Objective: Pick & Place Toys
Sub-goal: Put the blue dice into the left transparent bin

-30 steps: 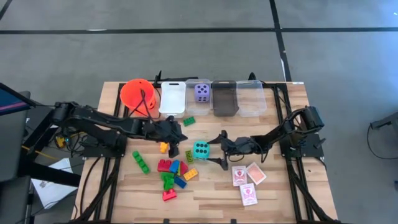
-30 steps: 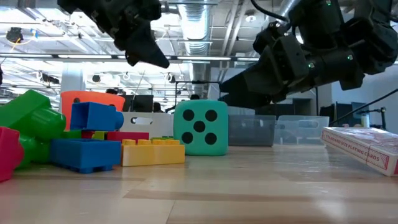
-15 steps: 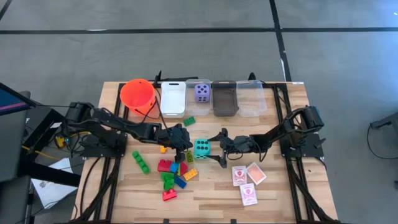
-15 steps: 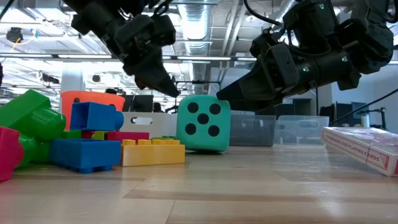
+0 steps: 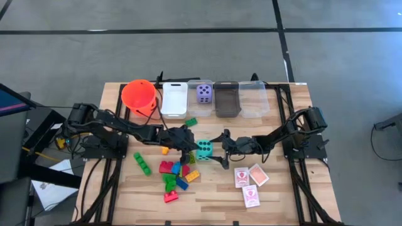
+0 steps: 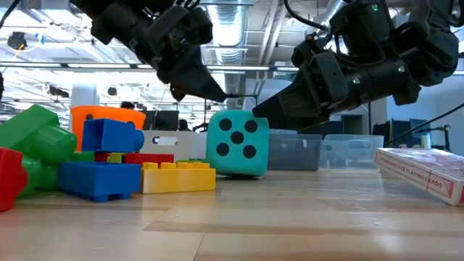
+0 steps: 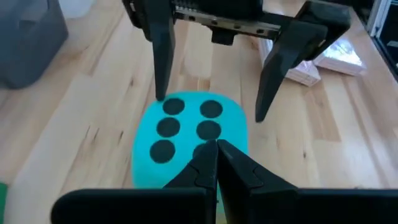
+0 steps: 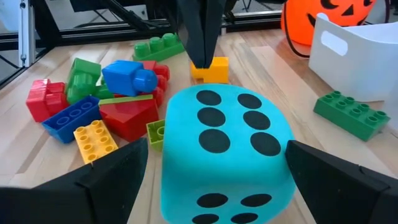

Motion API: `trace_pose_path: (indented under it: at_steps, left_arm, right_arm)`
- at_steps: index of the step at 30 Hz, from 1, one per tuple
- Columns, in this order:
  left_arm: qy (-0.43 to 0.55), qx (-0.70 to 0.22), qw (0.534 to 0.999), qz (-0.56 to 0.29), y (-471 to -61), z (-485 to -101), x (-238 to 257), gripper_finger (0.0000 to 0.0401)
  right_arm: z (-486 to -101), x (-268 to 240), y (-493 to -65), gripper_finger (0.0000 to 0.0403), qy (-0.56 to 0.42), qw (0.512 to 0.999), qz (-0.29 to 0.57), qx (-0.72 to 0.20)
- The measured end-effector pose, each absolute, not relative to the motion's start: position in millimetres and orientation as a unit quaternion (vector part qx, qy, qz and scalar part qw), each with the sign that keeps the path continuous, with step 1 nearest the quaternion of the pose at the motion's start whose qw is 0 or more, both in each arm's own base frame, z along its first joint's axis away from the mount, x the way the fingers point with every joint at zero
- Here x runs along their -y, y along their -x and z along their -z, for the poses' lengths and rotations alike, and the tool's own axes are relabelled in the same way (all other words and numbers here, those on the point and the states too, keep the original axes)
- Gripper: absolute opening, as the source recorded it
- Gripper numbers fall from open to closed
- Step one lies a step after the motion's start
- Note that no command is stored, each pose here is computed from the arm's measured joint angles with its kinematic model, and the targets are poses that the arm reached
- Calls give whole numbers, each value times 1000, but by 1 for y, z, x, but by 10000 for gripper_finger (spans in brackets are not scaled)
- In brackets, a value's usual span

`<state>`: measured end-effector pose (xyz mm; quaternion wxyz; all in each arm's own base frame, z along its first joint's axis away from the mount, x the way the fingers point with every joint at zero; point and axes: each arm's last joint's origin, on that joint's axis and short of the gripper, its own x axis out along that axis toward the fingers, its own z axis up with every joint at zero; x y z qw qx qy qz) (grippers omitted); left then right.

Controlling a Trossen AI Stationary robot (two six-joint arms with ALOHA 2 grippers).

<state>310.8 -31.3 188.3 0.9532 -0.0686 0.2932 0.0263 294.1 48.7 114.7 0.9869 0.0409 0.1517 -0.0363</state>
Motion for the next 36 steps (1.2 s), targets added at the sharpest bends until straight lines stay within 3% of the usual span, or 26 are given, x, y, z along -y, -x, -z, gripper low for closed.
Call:
trace_pose_path:
  at_steps: [12, 36]
  left_arm:
    - [77, -292, 953, 13, -328, -161, 39, 1]
    - [81, -297, 951, 31, -327, -159, 41, 2]
  right_arm:
    - [-115, -49, -294, 374, -41, 987, 35, -151]
    - [-111, -47, -293, 374, -21, 984, 62, -167]
